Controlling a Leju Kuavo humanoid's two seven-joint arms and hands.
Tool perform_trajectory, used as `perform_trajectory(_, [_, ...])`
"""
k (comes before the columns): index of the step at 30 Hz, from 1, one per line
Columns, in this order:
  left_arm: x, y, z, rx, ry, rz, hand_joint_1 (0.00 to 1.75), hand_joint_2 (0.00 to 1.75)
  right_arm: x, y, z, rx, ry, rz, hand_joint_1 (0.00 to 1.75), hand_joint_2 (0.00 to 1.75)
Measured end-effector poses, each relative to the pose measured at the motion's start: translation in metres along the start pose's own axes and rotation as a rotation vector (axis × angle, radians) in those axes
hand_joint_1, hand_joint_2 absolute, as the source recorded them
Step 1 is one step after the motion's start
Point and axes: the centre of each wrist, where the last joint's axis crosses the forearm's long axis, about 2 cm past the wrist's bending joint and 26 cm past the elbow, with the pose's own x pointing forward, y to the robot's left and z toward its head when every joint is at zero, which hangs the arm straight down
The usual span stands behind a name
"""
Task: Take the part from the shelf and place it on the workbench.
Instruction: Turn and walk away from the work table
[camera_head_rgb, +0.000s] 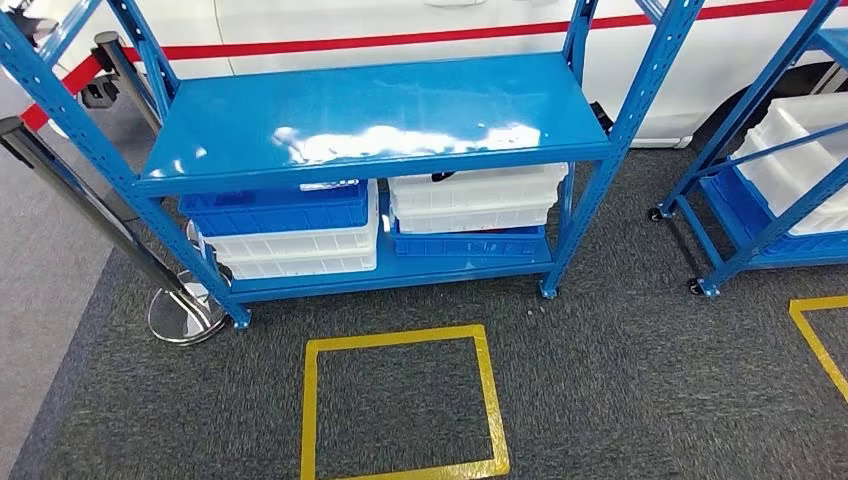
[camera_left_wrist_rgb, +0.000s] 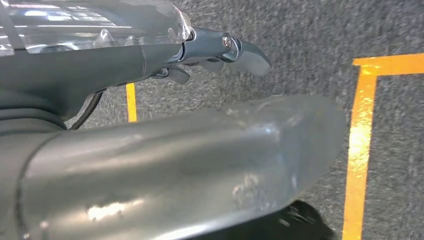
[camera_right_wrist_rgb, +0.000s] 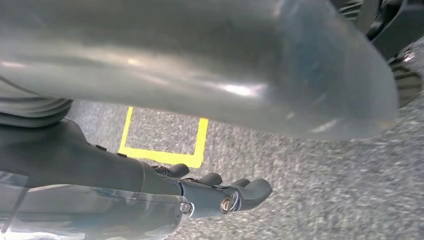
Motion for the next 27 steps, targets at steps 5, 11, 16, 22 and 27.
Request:
perform_trajectory(5, [-0.008,0.002,0.004,0.002,0.017,-0.003,0.00,0.00,-0.003,0.002,0.000,0.007,0.006,-0.004,0.00,0.00])
perform_trajectory(11, [-0.001,0.001,0.000,0.005,0.004,-0.003,0.00,0.00,0.008,0.002,0.000,0.007,-0.010,-0.006,0.00,0.00])
perform_trajectory(16, [-0.001,0.002,0.000,0.014,0.011,-0.017,0.00,0.00,0.006,0.003,0.000,0.007,-0.004,-0.007,0.00,0.00])
perform_trajectory(22, [-0.002,0.001,0.001,0.009,0.023,-0.037,0.00,0.00,-0.001,0.003,0.000,0.008,0.010,-0.010,0.00,0.00])
perform_trajectory(27, [0.001,0.000,0.000,0.009,0.022,-0.040,0.00,0.00,0.002,0.003,0.000,0.008,0.006,-0.007,0.00,0.00])
